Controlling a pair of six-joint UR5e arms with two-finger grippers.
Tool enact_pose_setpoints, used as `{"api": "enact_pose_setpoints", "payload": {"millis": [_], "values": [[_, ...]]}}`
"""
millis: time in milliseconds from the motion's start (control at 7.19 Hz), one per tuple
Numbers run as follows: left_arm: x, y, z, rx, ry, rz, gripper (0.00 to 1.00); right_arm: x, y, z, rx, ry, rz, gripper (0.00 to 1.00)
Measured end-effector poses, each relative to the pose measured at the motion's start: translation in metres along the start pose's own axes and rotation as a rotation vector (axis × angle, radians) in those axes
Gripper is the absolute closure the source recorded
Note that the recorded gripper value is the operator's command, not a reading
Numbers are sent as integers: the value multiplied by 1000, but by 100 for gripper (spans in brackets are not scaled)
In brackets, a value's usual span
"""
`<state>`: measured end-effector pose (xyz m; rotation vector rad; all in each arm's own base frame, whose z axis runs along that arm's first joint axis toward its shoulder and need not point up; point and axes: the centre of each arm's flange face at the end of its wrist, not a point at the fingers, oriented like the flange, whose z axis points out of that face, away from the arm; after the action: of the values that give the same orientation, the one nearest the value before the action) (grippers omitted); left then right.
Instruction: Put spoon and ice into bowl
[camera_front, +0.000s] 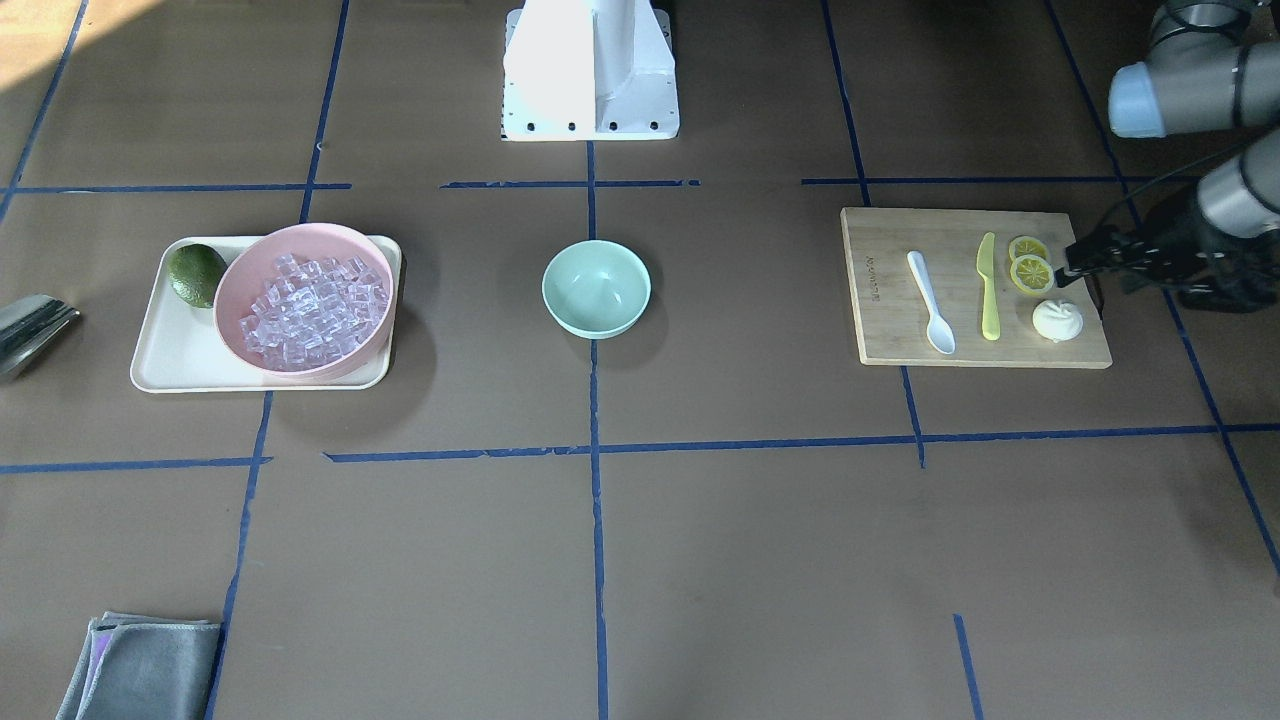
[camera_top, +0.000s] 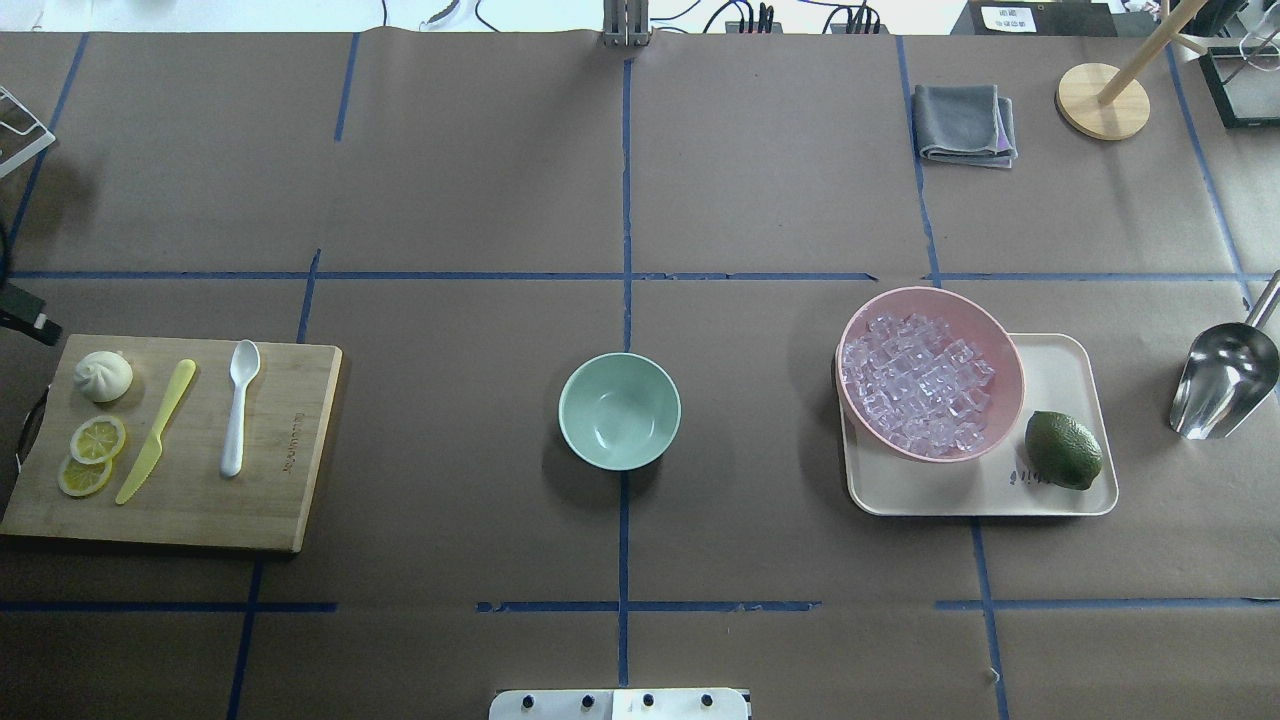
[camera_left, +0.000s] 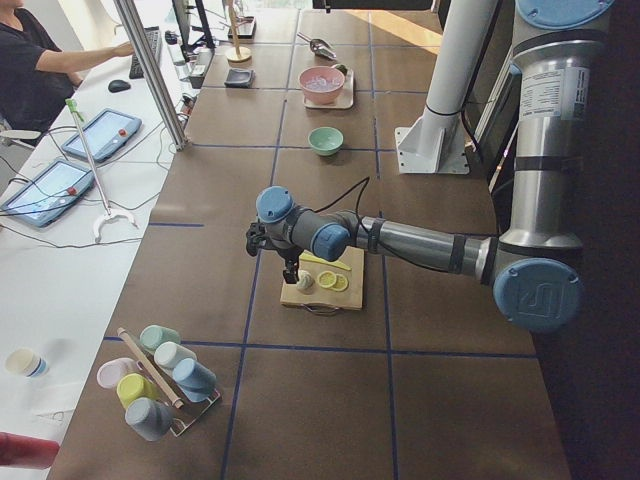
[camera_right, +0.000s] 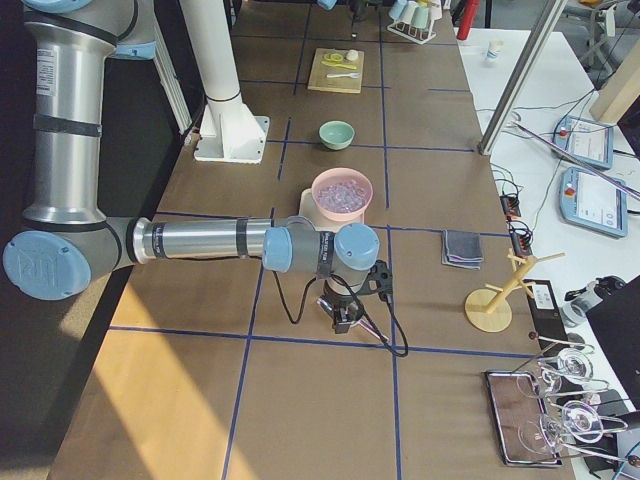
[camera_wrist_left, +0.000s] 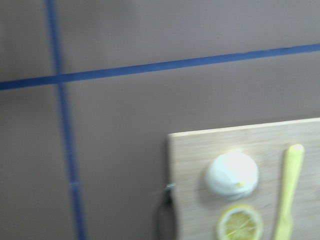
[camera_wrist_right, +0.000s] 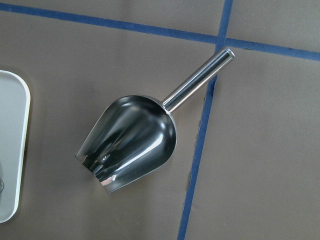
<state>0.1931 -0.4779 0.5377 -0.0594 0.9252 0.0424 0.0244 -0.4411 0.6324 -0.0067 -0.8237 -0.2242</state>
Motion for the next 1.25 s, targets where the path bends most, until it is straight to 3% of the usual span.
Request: {"api": "enact_pose_setpoints", "payload": {"millis": [557, 974, 1252], "values": [[100, 6, 61, 35, -69, -62, 0, 0, 6, 3, 42, 5, -64, 0], [126, 17, 85, 34, -92, -55, 2, 4, 11, 8, 41, 2, -53, 1], [128, 20, 91, 39, -109, -53, 10, 5, 12, 10, 39, -4, -48, 1]]}}
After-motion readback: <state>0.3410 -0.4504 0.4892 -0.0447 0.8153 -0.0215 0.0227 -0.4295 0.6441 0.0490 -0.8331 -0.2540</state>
